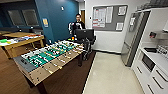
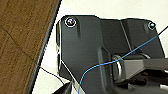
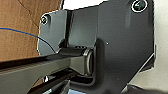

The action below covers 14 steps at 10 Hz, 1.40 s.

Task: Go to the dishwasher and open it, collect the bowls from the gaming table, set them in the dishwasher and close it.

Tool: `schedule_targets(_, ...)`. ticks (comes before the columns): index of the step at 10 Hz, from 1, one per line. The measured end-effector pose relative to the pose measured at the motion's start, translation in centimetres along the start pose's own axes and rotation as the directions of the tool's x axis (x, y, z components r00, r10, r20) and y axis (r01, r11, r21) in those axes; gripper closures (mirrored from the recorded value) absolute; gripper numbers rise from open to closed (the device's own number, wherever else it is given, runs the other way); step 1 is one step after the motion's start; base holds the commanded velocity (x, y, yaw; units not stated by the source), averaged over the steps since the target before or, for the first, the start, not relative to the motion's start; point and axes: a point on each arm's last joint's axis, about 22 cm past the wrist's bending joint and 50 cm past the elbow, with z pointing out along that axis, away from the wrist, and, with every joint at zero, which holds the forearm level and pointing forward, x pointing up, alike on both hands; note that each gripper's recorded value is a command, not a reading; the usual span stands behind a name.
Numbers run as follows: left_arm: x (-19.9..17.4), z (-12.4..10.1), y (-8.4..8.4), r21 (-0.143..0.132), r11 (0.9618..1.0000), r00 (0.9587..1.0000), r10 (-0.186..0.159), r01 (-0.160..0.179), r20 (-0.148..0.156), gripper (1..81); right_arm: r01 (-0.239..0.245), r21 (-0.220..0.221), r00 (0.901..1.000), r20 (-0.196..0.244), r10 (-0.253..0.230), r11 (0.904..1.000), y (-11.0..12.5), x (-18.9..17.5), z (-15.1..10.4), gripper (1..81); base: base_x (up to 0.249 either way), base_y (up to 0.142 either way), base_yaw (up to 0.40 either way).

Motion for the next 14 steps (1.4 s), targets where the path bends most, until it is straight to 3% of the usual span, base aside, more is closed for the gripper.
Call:
schedule_targets(2,-0.1,0.3,1.0,-0.013,0.9999,1.0,-0.002,0.002,0.0,1.0,-0.001,-0.006,1.0,0.002,0.001,1.0,0.3,-0.3,0.0,1.0,0.0,0.0,0.347)
schedule_targets(6,0.0,0.3,1.0,-0.012,0.9999,1.0,-0.001,0.001,-0.001,1.0,-0.001,-0.003,1.0,0.002,0.001,1.0,-0.4,-0.3,0.4,1.0,0.0,0.0,0.35)
schedule_targets(10,-0.3,0.5,0.4,0.013,0.9999,1.0,0.008,-0.008,0.004,1.0,-0.001,-0.02,1.0,-0.001,0.001,0.9998,-0.6,-0.2,1.0,1.0,0.0,0.0,0.351)
schedule_targets(14,0.2,0.7,0.7,0.01,0.9999,0.9999,0.009,-0.009,-0.006,1.0,0.002,-0.022,1.0,0.002,-0.002,0.9997,-0.6,-0.4,1.1,1.0,0.0,0.0,0.351)
